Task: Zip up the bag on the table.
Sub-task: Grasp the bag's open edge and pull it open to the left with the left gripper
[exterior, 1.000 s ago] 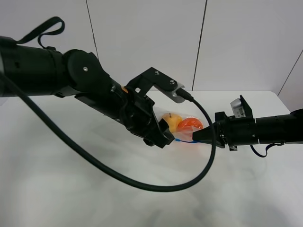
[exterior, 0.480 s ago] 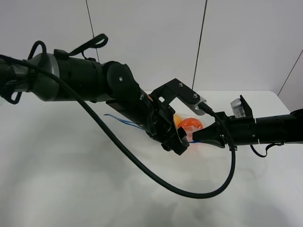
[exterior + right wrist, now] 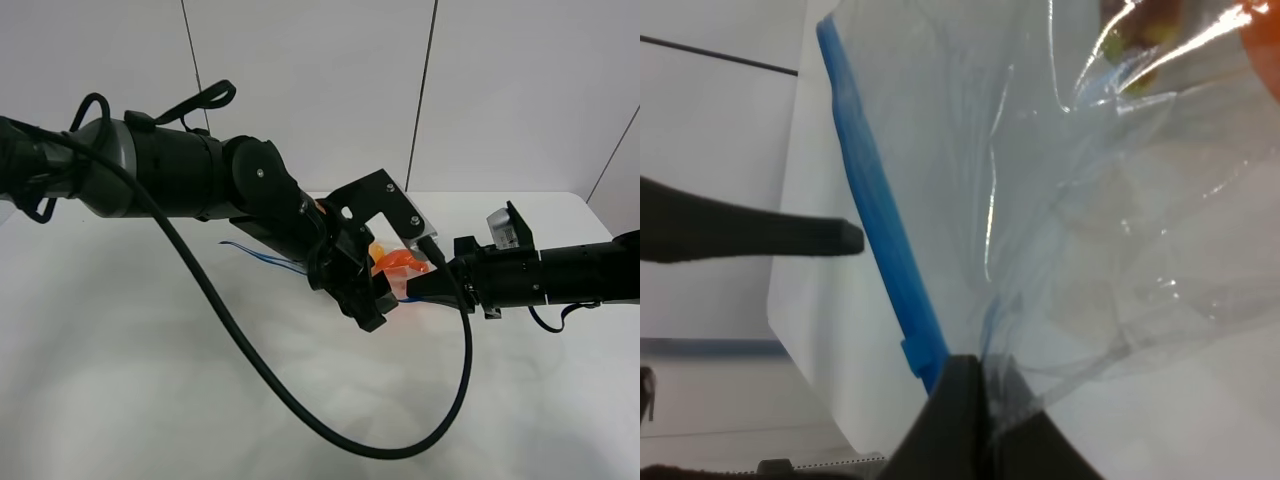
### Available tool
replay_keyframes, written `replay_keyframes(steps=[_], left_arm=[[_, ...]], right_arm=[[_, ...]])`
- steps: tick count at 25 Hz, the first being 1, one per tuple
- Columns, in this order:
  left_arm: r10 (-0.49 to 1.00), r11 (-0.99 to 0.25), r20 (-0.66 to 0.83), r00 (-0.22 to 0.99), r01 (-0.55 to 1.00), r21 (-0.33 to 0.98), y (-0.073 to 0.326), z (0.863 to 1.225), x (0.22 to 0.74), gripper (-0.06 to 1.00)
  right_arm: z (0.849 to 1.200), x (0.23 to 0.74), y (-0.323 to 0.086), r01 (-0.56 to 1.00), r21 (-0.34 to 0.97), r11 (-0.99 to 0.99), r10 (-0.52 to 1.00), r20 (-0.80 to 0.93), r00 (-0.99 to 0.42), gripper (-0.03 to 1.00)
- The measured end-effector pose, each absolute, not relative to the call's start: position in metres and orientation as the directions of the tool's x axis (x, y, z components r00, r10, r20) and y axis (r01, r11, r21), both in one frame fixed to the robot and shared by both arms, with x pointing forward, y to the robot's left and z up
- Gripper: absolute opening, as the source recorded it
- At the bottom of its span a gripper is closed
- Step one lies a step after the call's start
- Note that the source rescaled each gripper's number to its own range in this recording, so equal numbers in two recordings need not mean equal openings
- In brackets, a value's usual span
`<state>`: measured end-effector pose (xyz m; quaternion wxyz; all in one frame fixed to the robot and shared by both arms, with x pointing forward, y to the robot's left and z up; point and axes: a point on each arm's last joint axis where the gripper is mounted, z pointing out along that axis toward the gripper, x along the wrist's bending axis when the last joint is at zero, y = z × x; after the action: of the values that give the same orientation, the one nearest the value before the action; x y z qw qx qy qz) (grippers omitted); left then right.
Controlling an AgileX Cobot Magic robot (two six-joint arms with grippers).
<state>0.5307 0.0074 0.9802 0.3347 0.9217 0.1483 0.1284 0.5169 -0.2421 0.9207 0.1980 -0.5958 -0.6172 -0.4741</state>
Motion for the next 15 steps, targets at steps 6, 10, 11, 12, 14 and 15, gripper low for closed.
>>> replay_keyframes(steps=[6, 10, 11, 12, 14, 15], left_arm=[[0.331, -0.744, 0.163, 0.929, 0.151, 0.651, 0.007, 0.980, 0.530, 0.78], [0.277, -0.759, 0.199, 0.940, 0.087, 0.646, -0.002, 0.981, 0.522, 0.78], [0.265, -0.761, 0.211, 0.941, 0.070, 0.645, -0.005, 0.981, 0.519, 0.78], [0.257, -0.762, 0.222, 0.941, 0.056, 0.645, -0.008, 0.980, 0.518, 0.78], [0.246, -0.766, 0.243, 0.938, 0.035, 0.642, -0.012, 0.977, 0.517, 0.78], [0.242, -0.772, 0.249, 0.938, 0.031, 0.635, -0.013, 0.973, 0.518, 0.78]], right_arm=[[0.920, 0.517, -0.243, 0.923, 0.351, -0.160, 0.560, 0.802, -0.208, 0.00], [0.919, 0.517, -0.243, 0.922, 0.352, -0.161, 0.565, 0.799, -0.206, 0.00], [0.919, 0.518, -0.243, 0.922, 0.352, -0.161, 0.566, 0.798, -0.206, 0.00], [0.919, 0.517, -0.243, 0.922, 0.352, -0.160, 0.566, 0.798, -0.206, 0.00], [0.919, 0.517, -0.243, 0.922, 0.352, -0.160, 0.566, 0.798, -0.206, 0.00], [0.919, 0.517, -0.243, 0.923, 0.352, -0.157, 0.567, 0.797, -0.208, 0.00]])
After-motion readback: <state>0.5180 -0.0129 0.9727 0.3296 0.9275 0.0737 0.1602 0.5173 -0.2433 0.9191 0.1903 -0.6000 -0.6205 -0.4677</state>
